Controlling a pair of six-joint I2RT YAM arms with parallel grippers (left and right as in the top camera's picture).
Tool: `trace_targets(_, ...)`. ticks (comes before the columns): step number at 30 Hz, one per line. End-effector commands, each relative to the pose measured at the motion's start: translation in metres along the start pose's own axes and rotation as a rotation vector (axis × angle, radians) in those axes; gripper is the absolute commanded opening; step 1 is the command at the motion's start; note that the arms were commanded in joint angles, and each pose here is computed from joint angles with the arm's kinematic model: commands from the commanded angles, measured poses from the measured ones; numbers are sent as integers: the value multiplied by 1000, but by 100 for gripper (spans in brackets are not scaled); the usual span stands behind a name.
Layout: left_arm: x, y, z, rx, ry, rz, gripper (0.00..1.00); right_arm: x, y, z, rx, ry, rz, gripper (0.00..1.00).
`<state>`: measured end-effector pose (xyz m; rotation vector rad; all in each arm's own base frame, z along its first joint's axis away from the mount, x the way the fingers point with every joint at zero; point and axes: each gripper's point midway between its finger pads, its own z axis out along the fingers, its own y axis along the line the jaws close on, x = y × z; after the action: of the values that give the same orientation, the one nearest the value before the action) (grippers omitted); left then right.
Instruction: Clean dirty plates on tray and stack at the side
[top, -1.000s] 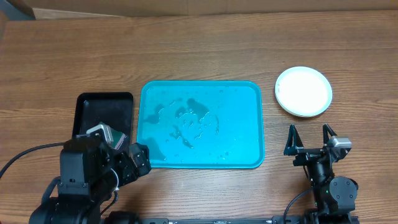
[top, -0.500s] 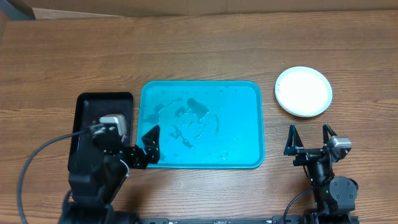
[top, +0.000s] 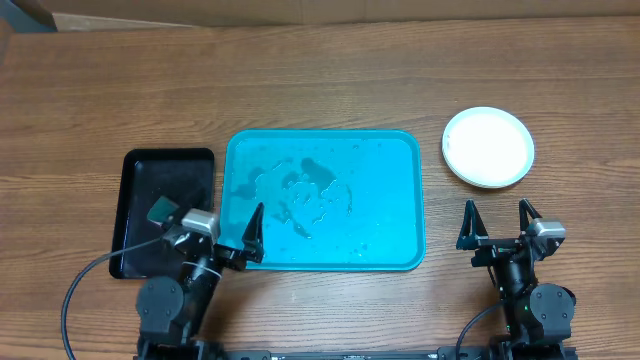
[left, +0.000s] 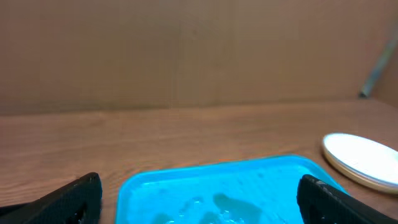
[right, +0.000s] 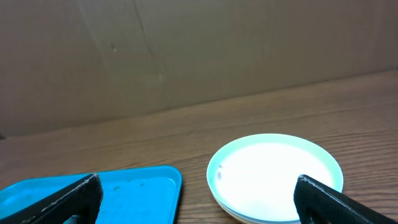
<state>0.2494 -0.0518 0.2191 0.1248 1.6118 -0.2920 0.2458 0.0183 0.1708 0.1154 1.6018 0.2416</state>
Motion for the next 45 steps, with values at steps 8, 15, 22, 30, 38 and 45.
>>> trace_targets(8,18,36,-6,-187,-136,-66,100,1,-2,0,10,-8,-5,100)
trace_targets(15,29,49,-12,-254,-114,-58,100,1,-2,0,10,-8,-5,100)
trace_targets(22,56,57,-15,-300,-5,-31,100,1,-2,0,10,-8,-5,100)
trace_targets(30,56,57,-15,-300,8,42,100,1,-2,0,10,-7,-5,100)
trace_targets(38,57,55,-14,-287,11,52,100,1,-2,0,10,-7,-5,100)
trace_targets(45,56,55,-14,-287,10,53,100,1,-2,0,10,-8,-5,100)
